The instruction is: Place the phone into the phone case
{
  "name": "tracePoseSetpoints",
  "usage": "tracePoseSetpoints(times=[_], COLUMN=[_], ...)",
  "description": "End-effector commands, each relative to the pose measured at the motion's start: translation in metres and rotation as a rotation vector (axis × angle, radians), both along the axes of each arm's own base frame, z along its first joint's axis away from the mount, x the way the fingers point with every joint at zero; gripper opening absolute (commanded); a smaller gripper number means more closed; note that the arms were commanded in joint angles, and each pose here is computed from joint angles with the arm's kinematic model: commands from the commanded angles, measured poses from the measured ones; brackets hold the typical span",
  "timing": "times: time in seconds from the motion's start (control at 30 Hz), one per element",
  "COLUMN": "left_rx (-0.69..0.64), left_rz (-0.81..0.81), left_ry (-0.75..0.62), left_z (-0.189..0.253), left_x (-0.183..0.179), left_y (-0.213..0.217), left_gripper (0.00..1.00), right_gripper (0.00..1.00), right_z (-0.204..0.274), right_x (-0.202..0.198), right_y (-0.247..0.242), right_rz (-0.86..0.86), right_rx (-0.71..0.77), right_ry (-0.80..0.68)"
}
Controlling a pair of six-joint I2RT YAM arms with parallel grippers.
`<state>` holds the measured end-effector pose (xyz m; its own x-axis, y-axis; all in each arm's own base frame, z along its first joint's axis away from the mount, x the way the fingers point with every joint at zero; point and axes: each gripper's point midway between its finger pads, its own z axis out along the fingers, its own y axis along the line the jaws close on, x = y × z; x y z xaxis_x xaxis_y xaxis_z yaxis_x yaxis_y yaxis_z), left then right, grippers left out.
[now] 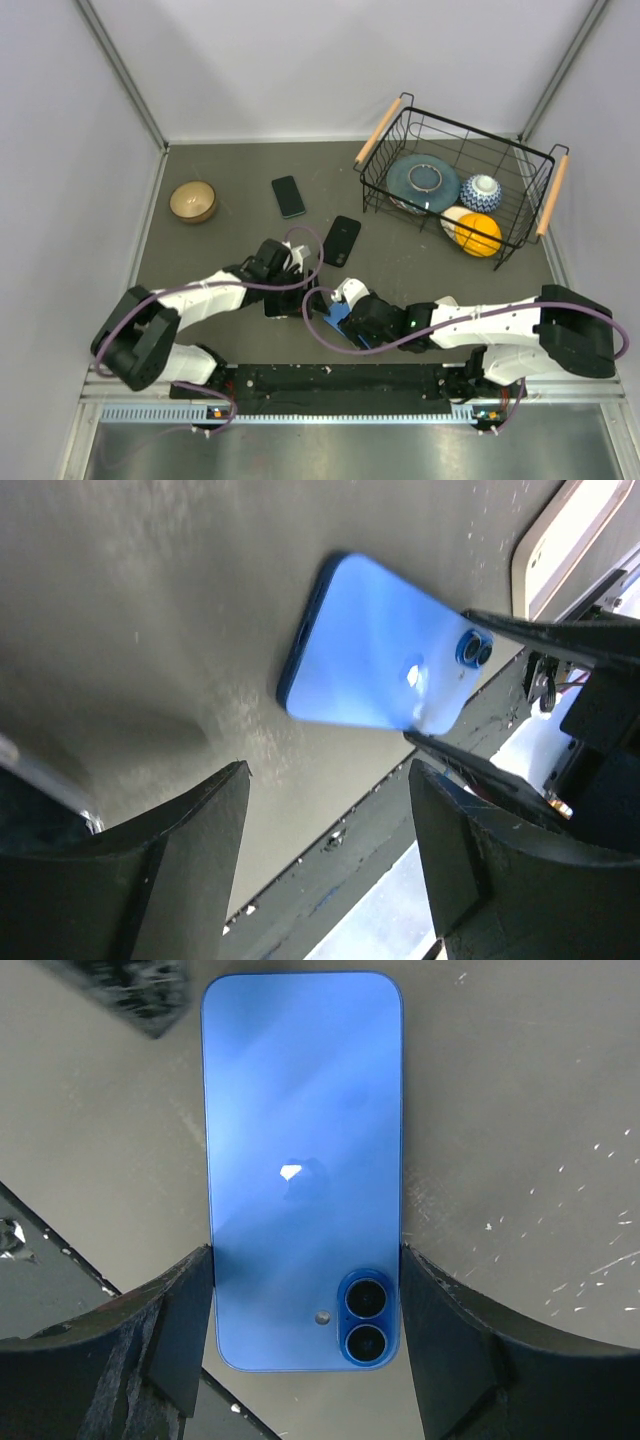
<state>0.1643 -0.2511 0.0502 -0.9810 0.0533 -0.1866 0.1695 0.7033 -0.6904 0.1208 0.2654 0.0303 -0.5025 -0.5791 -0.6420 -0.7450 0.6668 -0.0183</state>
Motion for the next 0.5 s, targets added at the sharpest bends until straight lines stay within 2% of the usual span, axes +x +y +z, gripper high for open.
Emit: tracePoseSetpoints(times=[0.0, 0.13, 0.17, 0.33, 0.47], left_rx=[-0.087, -0.126, -0.153, -0.179, -0.213], left_rz=[0.120, 0.223, 0.244, 0.327, 0.396], left_ry=[-0.061, 0.015, -0.016, 0.017, 0.042], left_z=[0.021, 0.020, 0.027, 0.030, 0.030], left_x=[0.002, -0.014, -0.009, -0.015, -0.012], left_y=[-0.006, -0.005, -0.009, -0.015, -0.021], left_gripper=[0.71, 0.76, 0.76, 0.79, 0.76], right_gripper=[0.34, 0.34, 0.34, 0.33, 0.33], right_z=[0.015, 0.016, 0.016, 0.022, 0.026], right_x=[0.010, 0.010, 0.009, 0.012, 0.013], right_y=[0.020, 0.025, 0.026, 0.030, 0.035], right_rz=[-0.050, -0.065, -0.068, -0.088, -0.098], right_rx=[0.077, 0.090, 0.091, 0.109, 0.123], right_ry=[-0.031, -0.016, -0.012, -0.014, -0.007])
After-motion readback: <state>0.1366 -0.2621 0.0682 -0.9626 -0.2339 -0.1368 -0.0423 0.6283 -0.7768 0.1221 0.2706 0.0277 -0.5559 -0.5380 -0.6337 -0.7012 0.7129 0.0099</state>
